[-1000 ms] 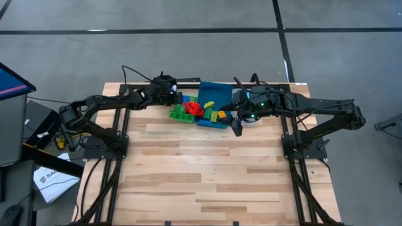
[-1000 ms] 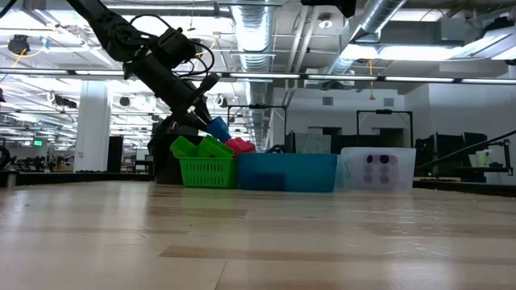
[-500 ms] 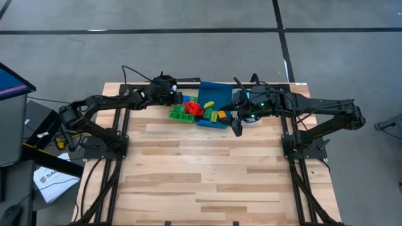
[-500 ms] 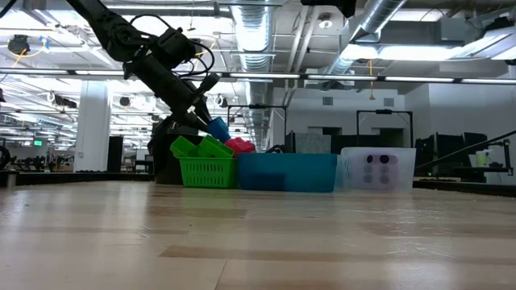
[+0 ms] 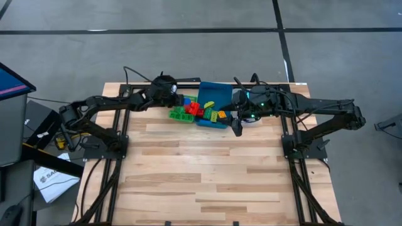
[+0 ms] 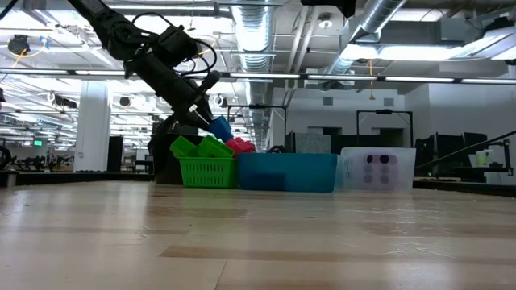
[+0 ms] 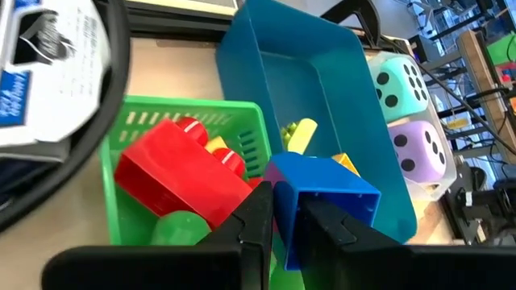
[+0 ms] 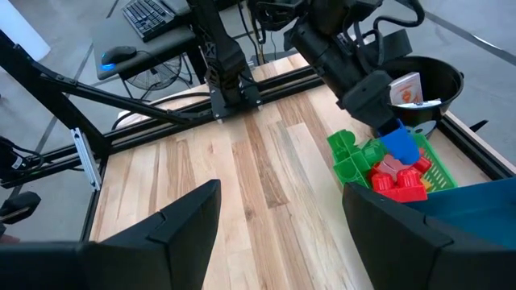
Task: Pick & Place Toys
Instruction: Put the large stud green game piece into the green bin, then return to Home Position
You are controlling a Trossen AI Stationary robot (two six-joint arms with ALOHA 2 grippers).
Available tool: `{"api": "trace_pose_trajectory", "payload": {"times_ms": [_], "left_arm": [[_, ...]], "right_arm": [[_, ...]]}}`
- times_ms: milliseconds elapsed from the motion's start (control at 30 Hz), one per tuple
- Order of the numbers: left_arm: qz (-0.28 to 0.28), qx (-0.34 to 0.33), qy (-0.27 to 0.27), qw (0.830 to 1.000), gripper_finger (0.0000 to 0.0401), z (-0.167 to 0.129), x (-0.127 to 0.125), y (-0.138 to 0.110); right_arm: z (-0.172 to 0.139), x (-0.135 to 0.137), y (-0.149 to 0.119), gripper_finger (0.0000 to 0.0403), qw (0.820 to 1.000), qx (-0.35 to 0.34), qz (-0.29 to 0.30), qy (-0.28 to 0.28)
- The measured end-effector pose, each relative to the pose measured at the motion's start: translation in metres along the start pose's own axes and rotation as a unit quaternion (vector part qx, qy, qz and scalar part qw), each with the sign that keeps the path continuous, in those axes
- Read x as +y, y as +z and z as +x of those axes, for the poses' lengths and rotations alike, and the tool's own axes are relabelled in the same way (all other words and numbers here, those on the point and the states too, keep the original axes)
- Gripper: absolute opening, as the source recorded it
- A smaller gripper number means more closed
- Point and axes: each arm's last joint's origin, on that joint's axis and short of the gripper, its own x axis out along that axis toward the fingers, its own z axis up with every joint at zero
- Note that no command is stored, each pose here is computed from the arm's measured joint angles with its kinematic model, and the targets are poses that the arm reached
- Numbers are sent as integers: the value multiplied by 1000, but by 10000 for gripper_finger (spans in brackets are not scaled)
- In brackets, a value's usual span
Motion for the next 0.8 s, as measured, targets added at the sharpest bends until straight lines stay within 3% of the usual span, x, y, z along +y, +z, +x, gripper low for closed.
{"api": "trace_pose_trajectory", "payload": {"times_ms": [300,633,800], "left_arm": [[2,3,-3,1000,55,0,-1,-2],[5,-11,13,1000,218,0,-3,-3],[9,-9,11,1000,252,0,-5,-5]], "right_arm": [[0,0,0,255,1000,0,0,0],[0,0,0,255,1000,0,0,0],[0,0,0,255,1000,0,2,0]]}}
